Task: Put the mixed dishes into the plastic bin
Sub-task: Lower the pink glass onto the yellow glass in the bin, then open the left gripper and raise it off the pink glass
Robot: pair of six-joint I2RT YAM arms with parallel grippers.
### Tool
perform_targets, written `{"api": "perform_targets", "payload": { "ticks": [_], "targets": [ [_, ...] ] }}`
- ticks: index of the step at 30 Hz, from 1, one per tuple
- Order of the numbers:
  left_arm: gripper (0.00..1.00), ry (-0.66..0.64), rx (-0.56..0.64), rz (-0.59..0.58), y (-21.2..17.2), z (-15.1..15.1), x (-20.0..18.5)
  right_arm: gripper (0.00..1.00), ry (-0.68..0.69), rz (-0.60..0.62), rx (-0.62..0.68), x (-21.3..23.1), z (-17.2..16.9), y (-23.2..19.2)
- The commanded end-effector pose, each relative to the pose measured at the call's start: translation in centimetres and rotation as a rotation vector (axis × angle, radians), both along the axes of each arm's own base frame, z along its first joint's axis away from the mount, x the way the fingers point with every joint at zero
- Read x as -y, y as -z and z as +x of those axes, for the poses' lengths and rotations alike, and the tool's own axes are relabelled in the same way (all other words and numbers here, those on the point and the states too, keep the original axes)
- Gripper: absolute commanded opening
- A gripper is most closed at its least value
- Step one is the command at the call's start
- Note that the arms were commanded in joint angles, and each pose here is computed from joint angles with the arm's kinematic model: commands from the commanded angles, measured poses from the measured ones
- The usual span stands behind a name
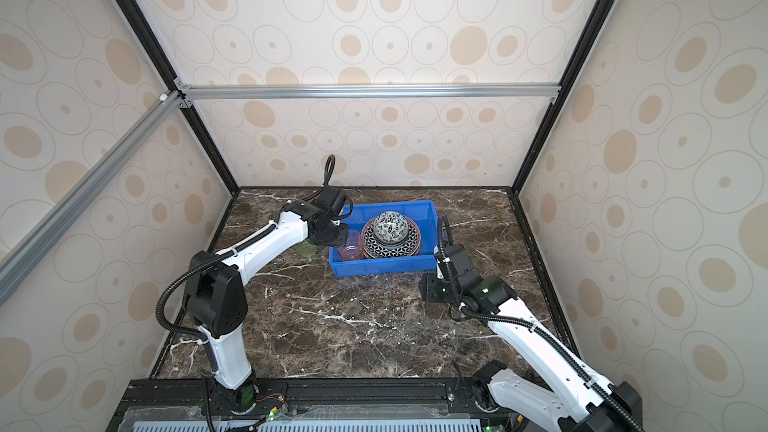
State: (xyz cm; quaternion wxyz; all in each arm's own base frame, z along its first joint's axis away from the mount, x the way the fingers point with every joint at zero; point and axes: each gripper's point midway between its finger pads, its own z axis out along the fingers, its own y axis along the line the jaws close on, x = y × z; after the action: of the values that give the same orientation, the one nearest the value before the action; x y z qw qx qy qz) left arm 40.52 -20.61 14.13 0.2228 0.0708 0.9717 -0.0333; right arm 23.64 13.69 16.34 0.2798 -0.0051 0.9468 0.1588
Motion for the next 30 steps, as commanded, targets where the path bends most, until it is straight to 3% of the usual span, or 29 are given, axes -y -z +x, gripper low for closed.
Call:
{"api": "perform_targets", "payload": {
  "ticks": [1,18,30],
  "targets": [
    [0.17,0.024,0.040,-0.020,-1.8,-0.1,0.5,0.57,0.018,-0.006,-0.012,0.5,-0.4,0.2],
    [0.21,-0.003,0.108,-0.010,-5.2,-0.6,-1.5,0.57,0.017,0.002,-0.009,0.3,-0.2,0.2],
    [0.22,-0.107,0.131,-0.038,-5.6,-0.9,-6.4,0.57,0.015,0.007,-0.010,0.1,0.0,0.1]
  ]
}}
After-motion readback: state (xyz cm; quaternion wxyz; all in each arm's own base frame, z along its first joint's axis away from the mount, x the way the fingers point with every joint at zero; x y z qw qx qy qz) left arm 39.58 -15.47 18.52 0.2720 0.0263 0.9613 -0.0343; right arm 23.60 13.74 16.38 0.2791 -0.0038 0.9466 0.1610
